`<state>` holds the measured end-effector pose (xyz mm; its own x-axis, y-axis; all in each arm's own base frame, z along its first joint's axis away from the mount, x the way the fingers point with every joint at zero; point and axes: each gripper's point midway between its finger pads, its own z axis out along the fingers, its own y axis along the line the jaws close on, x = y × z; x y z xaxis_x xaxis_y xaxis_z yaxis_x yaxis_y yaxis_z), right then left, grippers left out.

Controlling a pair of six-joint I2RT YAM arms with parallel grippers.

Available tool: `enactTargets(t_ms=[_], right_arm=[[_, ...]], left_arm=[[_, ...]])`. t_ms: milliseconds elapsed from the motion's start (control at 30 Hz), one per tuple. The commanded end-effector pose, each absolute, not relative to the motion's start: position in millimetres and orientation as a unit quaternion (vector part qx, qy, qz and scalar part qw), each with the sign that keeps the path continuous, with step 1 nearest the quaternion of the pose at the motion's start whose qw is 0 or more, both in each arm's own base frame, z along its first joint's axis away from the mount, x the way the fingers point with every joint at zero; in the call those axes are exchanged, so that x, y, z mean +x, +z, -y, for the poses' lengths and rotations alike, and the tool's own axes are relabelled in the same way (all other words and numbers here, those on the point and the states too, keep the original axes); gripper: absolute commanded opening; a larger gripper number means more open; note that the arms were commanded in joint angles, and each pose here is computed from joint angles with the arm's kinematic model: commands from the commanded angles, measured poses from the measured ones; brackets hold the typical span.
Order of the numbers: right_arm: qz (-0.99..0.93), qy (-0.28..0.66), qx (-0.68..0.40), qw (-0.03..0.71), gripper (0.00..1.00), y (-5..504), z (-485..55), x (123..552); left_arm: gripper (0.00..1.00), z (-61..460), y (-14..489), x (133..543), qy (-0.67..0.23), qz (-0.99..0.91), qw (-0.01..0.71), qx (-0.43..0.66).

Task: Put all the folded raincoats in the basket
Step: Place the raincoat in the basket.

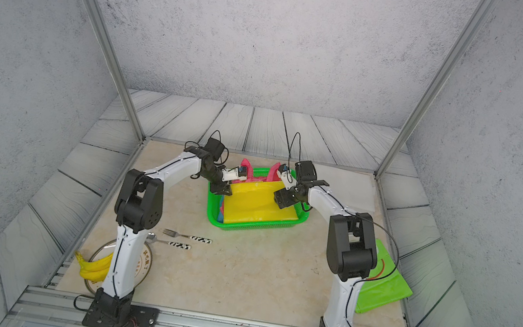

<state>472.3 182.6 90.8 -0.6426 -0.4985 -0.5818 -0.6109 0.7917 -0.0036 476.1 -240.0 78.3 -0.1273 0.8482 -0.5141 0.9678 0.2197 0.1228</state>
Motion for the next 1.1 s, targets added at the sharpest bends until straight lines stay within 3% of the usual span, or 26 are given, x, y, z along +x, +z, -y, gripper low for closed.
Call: enactTargets(t_ms=[0,167,300,367,533,600,667,767,1067], right_arm=[[-0.903,0.092,-0.284,0.308,1.0,117,-175,472],[-0.927,0.071,-0.188,0.316,1.0,165,-155,468],[-0.95,0.079,-0.077,0.291,1.0,183,-143,452],[-0.961,0.115,-0.065,0.242,1.0,182,-152,434],[-0.985,0.089,-0.068,0.128,1.0,146,-167,393],[-0.987,0.077,-0.08,0.117,0.99,131,-177,385],[-0.989,0.068,-0.091,0.099,0.99,117,-188,379],[-0.99,0.049,-0.099,0.086,0.99,98,-196,380],[-0.994,-0.002,-0.101,0.046,1.0,52,-204,385]], left_arm=[[0.56,239,137,465,-0.126,-0.732,0.292,0.602],[0.78,231,180,446,-0.111,-0.726,0.342,0.586],[0.81,226,198,426,-0.126,-0.743,0.355,0.553],[0.82,220,203,419,-0.125,-0.759,0.362,0.527],[0.83,194,214,414,-0.089,-0.803,0.39,0.442],[0.88,179,216,414,-0.062,-0.821,0.403,0.401],[0.99,160,218,418,-0.023,-0.84,0.414,0.349],[0.99,135,219,417,0.006,-0.863,0.419,0.283],[1.0,115,200,368,-0.013,-0.865,0.407,0.294]])
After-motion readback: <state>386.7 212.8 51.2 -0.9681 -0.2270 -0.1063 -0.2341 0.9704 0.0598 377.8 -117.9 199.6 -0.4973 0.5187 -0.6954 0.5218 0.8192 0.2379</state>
